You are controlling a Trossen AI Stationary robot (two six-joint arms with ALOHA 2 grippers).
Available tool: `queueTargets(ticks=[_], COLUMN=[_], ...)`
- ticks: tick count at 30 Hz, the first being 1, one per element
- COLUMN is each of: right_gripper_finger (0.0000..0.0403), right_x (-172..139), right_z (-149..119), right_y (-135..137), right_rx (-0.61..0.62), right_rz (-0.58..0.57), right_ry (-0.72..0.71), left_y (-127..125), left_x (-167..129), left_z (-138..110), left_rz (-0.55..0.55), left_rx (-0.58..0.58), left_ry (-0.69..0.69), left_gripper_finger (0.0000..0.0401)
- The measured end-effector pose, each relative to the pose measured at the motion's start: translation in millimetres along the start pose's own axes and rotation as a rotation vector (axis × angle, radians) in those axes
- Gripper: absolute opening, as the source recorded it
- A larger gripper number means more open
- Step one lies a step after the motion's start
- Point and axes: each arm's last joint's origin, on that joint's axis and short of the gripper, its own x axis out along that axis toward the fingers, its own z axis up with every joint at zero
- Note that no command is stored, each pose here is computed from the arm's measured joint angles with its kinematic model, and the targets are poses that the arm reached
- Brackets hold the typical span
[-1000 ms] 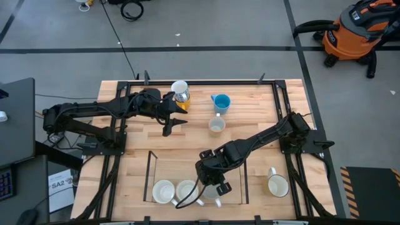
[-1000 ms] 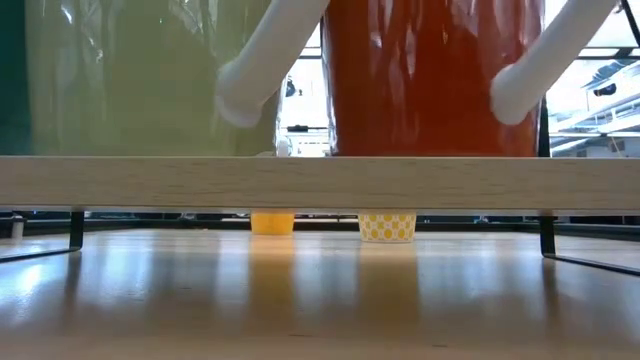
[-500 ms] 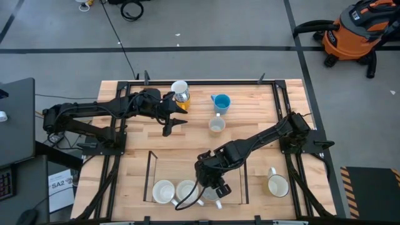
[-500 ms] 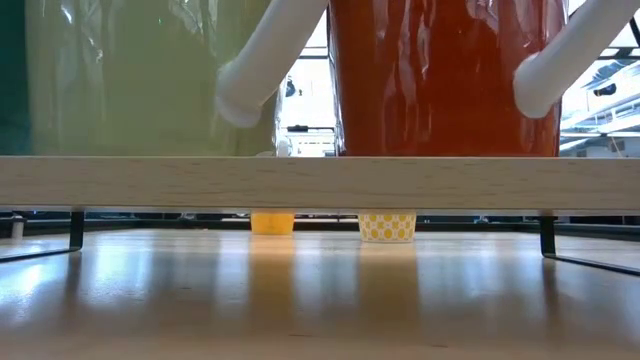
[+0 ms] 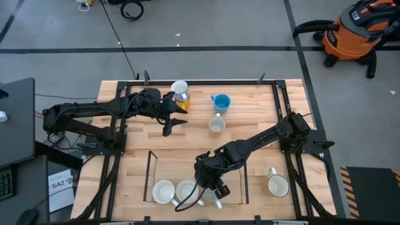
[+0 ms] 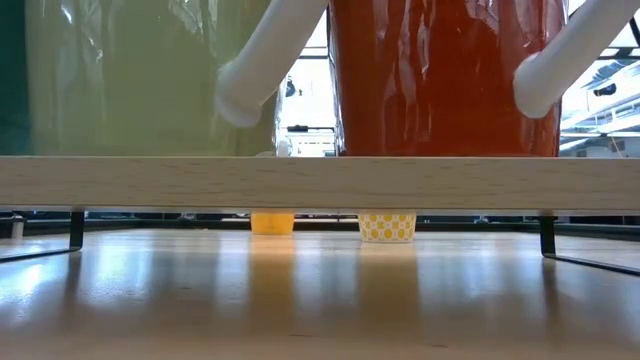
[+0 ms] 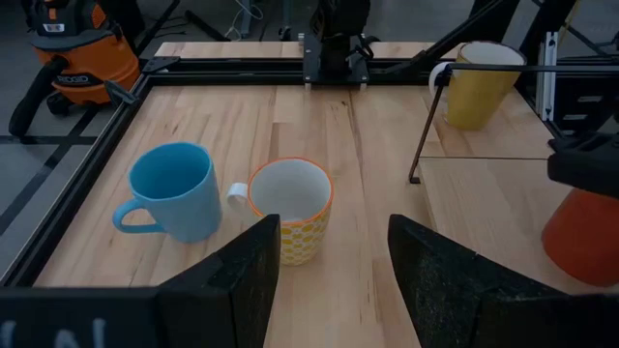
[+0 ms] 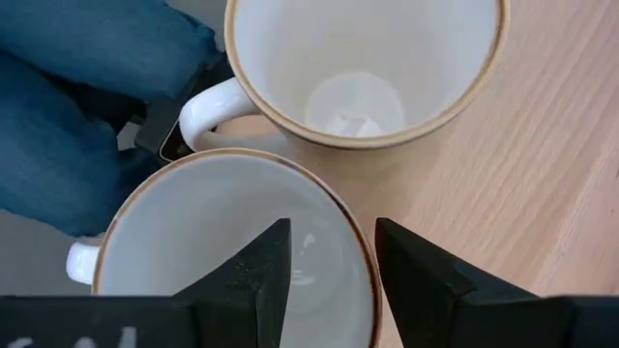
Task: Place coffee mugs
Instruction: Put the light yellow mug on the shelf
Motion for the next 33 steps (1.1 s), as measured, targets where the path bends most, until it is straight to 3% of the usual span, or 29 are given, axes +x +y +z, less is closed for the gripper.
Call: queueTargets(ticks=[17,24,30,33], right_gripper_finger=[0.0158,0.0158,0.0158,0.0158], right_x=[-75.5,-99.4,-108.6,-111.2], right_z=[24.7,18.0,2.3,2.2], right_y=[13.4,19.7,25.0,31.2], right_rx=[-0.081,-0.059,0.007,-0.009], right_rz=[-0.008,0.000,0.007,0.012], right_ry=[0.020,0.119,0.289,0.276], left_y=[0.0,0.0,0.0,0.0], left_x=[0.0,0.0,0.0,0.0], left_z=[0.0,0.0,0.0,0.0], left_rz=[0.000,0.000,0.000,0.000], left_rx=[0.000,0.000,0.000,0.000], left_ry=[0.000,0.000,0.000,0.000], left_gripper_finger=[0.0199,0.0199,0.0199,0.0199])
